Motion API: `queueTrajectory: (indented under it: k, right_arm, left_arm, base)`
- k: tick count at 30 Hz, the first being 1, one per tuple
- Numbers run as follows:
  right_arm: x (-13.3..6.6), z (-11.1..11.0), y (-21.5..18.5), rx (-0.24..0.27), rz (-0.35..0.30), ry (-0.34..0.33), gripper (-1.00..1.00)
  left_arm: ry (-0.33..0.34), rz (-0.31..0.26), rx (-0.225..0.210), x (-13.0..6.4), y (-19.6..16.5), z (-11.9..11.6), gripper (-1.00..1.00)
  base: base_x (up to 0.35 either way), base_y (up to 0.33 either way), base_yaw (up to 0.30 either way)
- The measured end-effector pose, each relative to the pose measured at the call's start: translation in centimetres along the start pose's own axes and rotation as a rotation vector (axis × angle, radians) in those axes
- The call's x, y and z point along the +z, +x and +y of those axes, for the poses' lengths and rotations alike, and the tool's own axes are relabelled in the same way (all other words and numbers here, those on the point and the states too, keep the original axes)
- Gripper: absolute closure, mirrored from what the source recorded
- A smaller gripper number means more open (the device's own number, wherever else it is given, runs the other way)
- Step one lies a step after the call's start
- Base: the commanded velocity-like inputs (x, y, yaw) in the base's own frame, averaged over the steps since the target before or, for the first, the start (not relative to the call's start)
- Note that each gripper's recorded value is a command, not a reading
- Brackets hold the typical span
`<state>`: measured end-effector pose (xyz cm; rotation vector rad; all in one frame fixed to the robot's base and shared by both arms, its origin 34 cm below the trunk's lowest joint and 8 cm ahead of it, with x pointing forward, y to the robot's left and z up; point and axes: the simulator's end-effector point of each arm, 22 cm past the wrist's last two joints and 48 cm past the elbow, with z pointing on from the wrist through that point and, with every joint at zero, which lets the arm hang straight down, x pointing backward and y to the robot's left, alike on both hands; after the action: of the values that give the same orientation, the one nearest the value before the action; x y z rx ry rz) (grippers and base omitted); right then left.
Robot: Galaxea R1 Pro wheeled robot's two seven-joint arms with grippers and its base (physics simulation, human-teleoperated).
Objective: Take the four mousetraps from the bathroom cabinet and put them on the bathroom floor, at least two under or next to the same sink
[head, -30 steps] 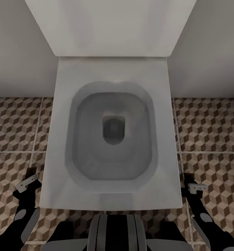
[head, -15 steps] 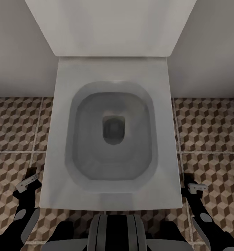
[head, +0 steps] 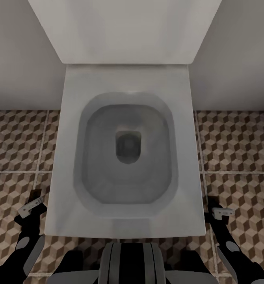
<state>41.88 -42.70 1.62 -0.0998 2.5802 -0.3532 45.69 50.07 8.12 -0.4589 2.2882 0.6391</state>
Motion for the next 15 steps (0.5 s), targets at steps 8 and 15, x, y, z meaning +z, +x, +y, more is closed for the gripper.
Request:
queueTrajectory:
  k: [8,15]
  right_arm:
    - [-0.01,0.00,-0.01,0.002,0.000,0.001,1.00]
    - [0.00,0.00,0.00,0.002,0.000,0.001,1.00]
  left_arm:
    - [0.003,0.001,0.002,0.00,0.03,-0.08,1.00]
    - [0.011,0.004,0.008,-0.03,0.14,-0.28,1.00]
  base:
    - [0.000,0.000,0.000]
    - [0.000,0.000,0.000]
